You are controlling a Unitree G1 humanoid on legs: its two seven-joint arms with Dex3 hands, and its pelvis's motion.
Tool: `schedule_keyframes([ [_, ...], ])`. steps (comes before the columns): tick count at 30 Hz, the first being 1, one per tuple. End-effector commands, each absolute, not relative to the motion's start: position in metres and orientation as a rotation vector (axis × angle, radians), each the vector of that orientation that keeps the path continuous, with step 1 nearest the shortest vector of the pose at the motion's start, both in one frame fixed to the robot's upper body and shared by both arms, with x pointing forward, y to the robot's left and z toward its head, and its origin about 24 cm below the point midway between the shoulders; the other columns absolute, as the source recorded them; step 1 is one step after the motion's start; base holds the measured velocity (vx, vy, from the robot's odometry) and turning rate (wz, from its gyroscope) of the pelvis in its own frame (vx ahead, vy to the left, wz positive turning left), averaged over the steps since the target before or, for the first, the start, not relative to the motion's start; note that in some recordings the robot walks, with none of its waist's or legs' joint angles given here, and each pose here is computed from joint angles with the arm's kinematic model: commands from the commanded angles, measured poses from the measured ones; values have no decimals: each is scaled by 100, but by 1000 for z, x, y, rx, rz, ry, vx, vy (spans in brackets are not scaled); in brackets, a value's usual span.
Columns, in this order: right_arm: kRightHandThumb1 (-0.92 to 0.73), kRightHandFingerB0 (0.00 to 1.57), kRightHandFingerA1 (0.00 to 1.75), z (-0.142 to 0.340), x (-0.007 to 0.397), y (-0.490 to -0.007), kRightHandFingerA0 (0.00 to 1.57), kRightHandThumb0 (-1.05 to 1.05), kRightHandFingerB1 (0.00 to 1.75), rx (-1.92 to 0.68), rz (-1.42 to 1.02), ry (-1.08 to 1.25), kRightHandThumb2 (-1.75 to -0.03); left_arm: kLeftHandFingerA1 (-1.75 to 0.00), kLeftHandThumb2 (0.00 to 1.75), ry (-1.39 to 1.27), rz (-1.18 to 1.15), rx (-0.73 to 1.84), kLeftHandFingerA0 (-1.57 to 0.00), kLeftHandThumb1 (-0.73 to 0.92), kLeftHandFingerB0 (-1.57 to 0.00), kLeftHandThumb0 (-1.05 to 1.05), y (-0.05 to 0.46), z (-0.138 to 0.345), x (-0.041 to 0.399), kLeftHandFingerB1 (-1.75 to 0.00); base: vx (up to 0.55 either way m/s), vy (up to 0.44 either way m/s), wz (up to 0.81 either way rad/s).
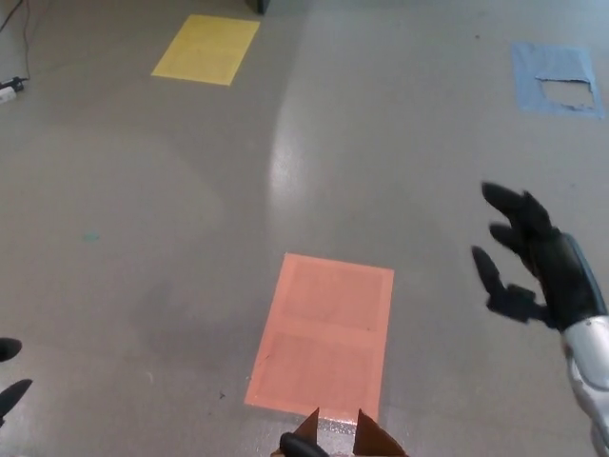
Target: An air pump is kept on top of a storage box on the floor and the robot uses its right hand to press down on the handle of the pump to compress it
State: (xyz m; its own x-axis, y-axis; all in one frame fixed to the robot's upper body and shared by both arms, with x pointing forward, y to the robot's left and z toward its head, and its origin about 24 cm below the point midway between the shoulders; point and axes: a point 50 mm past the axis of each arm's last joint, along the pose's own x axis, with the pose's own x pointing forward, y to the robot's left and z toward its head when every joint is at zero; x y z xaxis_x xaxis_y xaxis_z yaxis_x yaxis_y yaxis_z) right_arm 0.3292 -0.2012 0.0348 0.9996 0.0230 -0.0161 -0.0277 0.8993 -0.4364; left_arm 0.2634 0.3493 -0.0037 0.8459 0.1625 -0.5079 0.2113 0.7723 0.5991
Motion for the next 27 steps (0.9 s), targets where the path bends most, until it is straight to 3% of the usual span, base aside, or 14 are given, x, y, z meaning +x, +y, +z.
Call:
schedule_keyframes([
  [1, -82, 26, 33, -25, 299, -279, 33, -60, 30, -480, -351, 484, -65, -33, 66, 554, 65, 646, -21, 87, -15, -57, 360, 8, 269, -28, 0, 0, 0],
  [4, -88, 19, 29, -39, 285, -287, 22, -61, 28, -430, -351, 632, -67, -32, 66, 549, 76, 650, -21, 88, -15, -57, 361, 5, 263, -28, 0, 0, 0],
  [5, -56, 0, 46, -41, 283, -288, 0, -33, 45, -426, -336, 651, -109, -33, 66, 548, 79, 647, -23, 87, -17, -55, 362, 3, 261, -29, 0, 0, 0],
  [8, -56, 0, 46, -45, 280, -286, 0, -33, 46, -424, -307, 668, -109, -33, 66, 554, 79, 637, -24, 87, -17, -56, 363, -1, 255, -29, 0, 0, 0],
  [9, -70, 1, 43, -47, 280, -283, 11, -68, 35, -454, -266, 667, -100, -33, 66, 566, 72, 641, -24, 87, -17, -57, 363, -3, 253, -29, 0, 0, 0],
  [19, -70, 5, 39, -64, 263, -282, 5, -68, 34, -500, -181, 755, -99, -34, 66, 611, 47, 661, -25, 87, -18, -55, 362, -11, 246, -29, 0, 0, 0],
  [20, -71, 4, 39, -67, 258, -284, 5, -66, 34, -508, -177, 769, -99, -50, 111, 617, 40, 673, -6, 60, -6, -29, 361, -13, 245, -49, 0, 0, 0],
  [21, -71, 4, 39, -70, 254, -285, 5, -66, 34, -518, -171, 785, -99, -50, 111, 623, 32, 688, -6, 60, -6, -29, 360, -16, 243, -49, 0, 0, 0],
  [22, -71, 1, 41, -71, 252, -286, 7, -66, 35, -523, -169, 790, -98, -33, 66, 627, 30, 688, -23, 87, -18, -55, 360, -17, 243, -29, 0, 0, 0],
  [27, -71, 5, 37, -73, 247, -288, 5, -67, 36, -511, -147, 815, -101, -33, 66, 640, 31, 662, -23, 86, -17, -55, 358, -20, 241, -29, 0, 0, 0],
])
